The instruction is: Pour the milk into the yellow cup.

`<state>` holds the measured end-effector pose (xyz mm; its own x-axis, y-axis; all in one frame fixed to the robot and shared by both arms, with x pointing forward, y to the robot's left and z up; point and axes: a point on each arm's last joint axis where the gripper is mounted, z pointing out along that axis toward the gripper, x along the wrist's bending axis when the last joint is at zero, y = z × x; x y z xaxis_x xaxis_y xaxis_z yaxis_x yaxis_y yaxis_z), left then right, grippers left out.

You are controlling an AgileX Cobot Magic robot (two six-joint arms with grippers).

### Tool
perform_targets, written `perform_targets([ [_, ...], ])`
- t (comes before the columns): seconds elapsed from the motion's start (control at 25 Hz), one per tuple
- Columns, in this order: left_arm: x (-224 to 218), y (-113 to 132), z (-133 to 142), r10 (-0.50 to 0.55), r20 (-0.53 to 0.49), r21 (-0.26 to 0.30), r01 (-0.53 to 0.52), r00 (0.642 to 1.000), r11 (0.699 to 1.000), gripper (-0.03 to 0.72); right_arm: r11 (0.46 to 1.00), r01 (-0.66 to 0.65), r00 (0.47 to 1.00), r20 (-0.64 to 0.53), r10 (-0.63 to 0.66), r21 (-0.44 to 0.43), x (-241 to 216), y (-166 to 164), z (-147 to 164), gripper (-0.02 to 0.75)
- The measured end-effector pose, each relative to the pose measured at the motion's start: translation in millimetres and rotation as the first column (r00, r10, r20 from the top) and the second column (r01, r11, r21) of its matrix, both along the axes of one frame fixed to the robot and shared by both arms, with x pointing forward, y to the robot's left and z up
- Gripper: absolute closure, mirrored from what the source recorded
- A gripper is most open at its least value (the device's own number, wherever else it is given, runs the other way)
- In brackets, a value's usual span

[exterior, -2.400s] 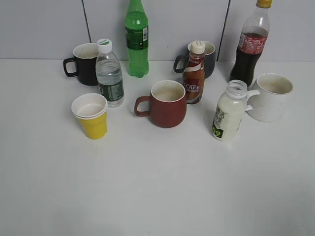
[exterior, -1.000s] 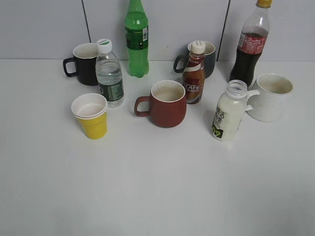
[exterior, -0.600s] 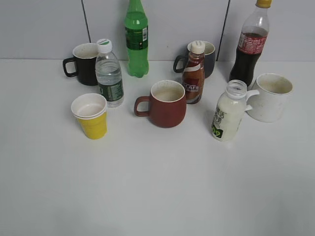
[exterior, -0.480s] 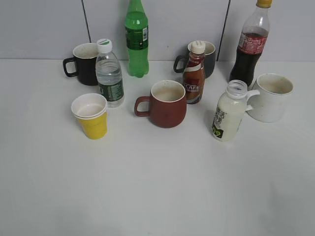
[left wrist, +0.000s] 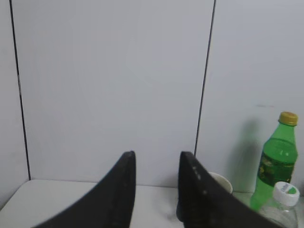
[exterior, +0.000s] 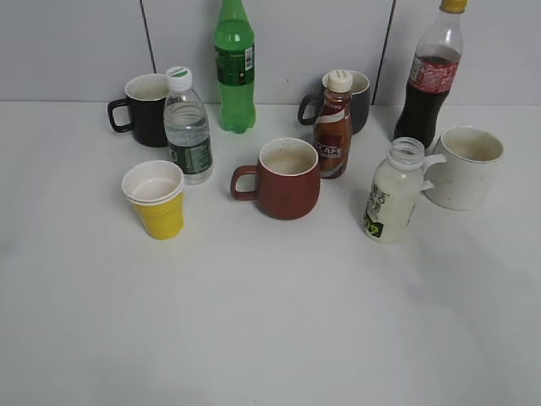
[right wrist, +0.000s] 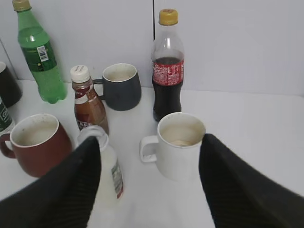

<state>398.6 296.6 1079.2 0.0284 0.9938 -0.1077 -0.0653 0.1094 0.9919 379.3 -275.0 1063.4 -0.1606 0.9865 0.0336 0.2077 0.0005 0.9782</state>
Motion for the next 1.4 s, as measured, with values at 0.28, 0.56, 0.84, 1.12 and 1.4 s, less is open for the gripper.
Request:
perform_targets([
  [0.28, 70, -2, -64, 0.017, -0.172, 0.013, -0.015, 0.985, 1.0, 0.447, 0.999, -0.036, 0.999, 0.024, 0.036, -0.001, 62, 24, -32, 0.257],
  [0.56, 82, -9, -134, -0.057, -0.338, 0.039, 0.075, 0.939, 0.996, 0.447, 0.985, -0.16, 0.987, -0.017, 0.16, -0.063, 88, 56, -84, 0.258],
  [0.84, 63, -28, -196, -0.258, -0.395, 0.022, 0.289, 0.882, 0.957, 0.447, 0.976, -0.202, 0.979, -0.014, 0.202, -0.076, 76, 59, -131, 0.258],
  [1.12, 64, -44, -211, -0.421, -0.428, 0.059, 0.49, 0.8, 0.87, 0.391, 0.969, -0.233, 0.972, -0.052, 0.229, -0.087, 62, 56, -158, 0.259],
  [1.4, 94, -56, -224, -0.539, -0.395, 0.081, 0.612, 0.744, 0.786, 0.091, 0.97, -0.232, 0.968, -0.117, 0.223, -0.074, 61, 56, -178, 0.259],
])
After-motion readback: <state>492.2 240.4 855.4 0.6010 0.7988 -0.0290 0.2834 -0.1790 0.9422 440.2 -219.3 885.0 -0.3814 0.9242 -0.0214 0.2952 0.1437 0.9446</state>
